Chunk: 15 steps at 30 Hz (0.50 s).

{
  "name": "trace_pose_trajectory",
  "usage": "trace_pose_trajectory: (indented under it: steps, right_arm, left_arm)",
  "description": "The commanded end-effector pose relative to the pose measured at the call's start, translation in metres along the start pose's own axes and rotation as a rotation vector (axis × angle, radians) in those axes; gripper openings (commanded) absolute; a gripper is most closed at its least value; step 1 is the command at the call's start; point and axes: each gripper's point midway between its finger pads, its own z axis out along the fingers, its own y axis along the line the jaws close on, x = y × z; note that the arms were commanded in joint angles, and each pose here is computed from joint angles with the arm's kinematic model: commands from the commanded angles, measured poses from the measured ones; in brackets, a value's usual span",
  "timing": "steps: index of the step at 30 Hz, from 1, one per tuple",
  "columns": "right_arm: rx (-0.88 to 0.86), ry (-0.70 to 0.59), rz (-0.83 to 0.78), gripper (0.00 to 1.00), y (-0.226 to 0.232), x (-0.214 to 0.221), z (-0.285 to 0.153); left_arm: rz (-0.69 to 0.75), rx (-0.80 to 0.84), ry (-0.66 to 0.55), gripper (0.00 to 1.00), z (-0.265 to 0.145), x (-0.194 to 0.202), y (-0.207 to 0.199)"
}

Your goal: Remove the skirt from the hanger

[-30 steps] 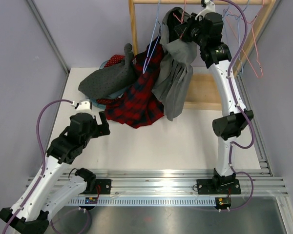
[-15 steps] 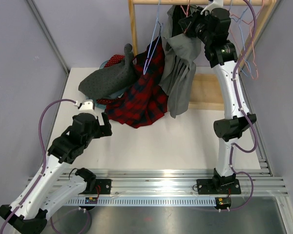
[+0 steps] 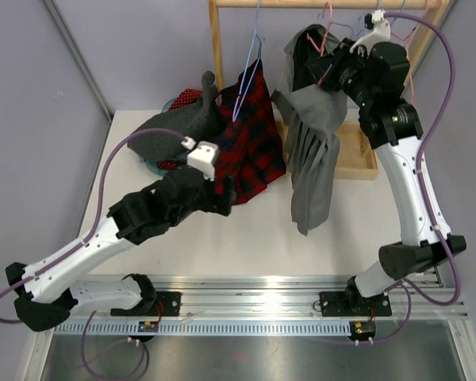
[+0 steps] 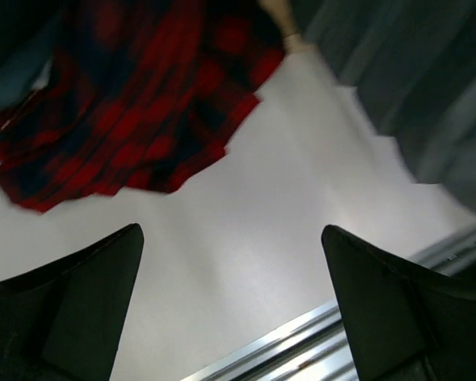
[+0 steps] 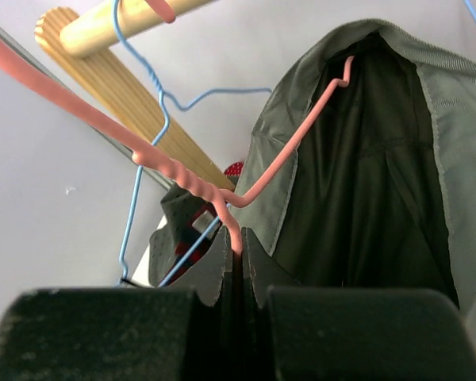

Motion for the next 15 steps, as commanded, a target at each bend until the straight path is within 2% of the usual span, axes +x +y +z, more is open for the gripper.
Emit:
trace_pose_trajectory:
  steps: [1, 3, 5, 6, 7, 10, 15]
  right_arm:
    - [-0.082, -0.124, 0.02, 0.0, 0.031, -0.036, -0.038]
    - [-0.078, -0.121, 0.034, 0.0, 0.032, -0.031, -0.055]
    - [-0.065, -0.129, 0.037, 0.0, 0.03, -0.029, -0.066]
    - [-0.063, -0.134, 0.035, 0.0, 0.031, -0.029, -0.076]
    - [-0.054, -0.133, 0.035, 0.0, 0.029, -0.029, -0.081]
    - [-0.049, -0.129, 0.029, 0.0, 0.032, -0.029, -0.099]
    - [-0.056, -0.148, 0.023, 0.0, 0.039, -0.037, -0.129]
  left_arm:
    - [0.054, 0.222, -0.214, 0.99, -0.02, -0.082, -0.089]
    - [0.096, 0.376, -0.222, 0.99, -0.024, -0.09, -0.149]
    - [0.106, 0.475, -0.264, 0.99, -0.029, -0.099, -0.188]
    - [0.13, 0.519, -0.244, 0.99, -0.023, -0.088, -0.214]
    - [0.112, 0.571, -0.278, 0.99, -0.03, -0.099, -0.231]
    - [0.113, 0.623, -0.282, 0.99, -0.023, -0.096, -0.268]
    - [0.127, 0.665, -0.256, 0.99, -0.005, -0.083, -0.302]
